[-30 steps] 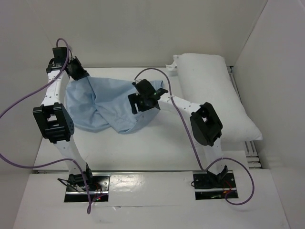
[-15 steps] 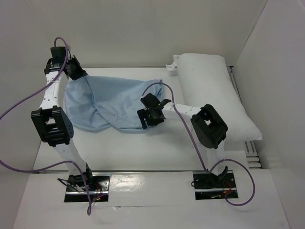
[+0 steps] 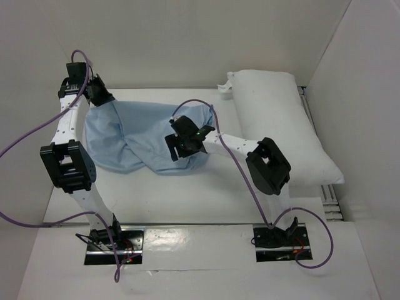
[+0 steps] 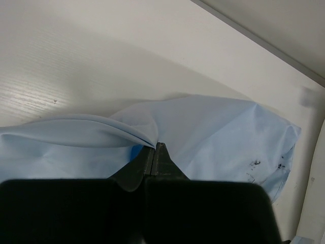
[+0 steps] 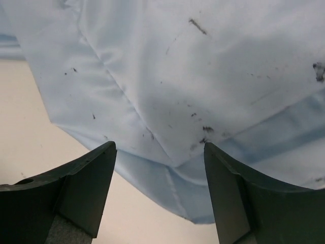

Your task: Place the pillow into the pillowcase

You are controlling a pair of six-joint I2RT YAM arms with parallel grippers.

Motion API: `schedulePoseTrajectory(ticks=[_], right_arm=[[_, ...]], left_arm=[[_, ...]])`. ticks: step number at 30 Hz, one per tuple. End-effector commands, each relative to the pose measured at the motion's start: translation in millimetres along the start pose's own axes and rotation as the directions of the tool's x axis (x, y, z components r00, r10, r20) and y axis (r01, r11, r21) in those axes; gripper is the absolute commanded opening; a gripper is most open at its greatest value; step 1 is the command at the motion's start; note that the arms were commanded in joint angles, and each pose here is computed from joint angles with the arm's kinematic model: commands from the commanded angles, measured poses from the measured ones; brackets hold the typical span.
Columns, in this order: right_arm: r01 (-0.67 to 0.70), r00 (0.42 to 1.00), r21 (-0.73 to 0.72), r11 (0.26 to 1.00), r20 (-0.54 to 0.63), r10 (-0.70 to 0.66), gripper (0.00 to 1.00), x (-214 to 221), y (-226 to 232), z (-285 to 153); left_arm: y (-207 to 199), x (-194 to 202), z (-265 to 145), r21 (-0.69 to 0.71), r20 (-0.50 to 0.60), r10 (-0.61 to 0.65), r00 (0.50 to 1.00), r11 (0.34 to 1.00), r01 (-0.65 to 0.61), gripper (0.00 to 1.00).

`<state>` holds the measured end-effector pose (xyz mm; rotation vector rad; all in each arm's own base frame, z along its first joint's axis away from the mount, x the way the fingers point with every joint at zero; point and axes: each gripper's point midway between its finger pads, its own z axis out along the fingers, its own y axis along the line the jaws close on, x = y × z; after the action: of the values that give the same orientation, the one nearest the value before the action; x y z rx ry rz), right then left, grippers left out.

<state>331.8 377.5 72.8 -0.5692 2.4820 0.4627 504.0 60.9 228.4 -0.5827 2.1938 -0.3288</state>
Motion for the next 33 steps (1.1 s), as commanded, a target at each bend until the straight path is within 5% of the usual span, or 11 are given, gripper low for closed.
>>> schedulePoseTrajectory(ticks=[1,10,18,33], right_arm=[[-0.014,1.0,-0.023,1.0,0.004,0.014,0.74,-6,6,14],[0.064,0.996,0.068,0.996,-0.061,-0.06,0.64,9,4,27],[0.079,0.995,0.122,0.989,-0.064,-0.071,0.0,5,-5,25],[-0.054,0.982,0.106,0.993,0.185,0.034,0.0,-71,-28,-42]], left_arm=[[-14,-15,-23,0.034,0.063,0.041,0.997,0.998,-0.044,0.0],[-11,-14,-19,0.021,0.058,0.04,0.998,0.999,-0.041,0.0],[-15,-19,-21,0.034,0.064,0.032,0.997,0.999,-0.035,0.0],[-14,-23,-16,0.026,0.069,0.033,0.997,0.999,-0.034,0.0]])
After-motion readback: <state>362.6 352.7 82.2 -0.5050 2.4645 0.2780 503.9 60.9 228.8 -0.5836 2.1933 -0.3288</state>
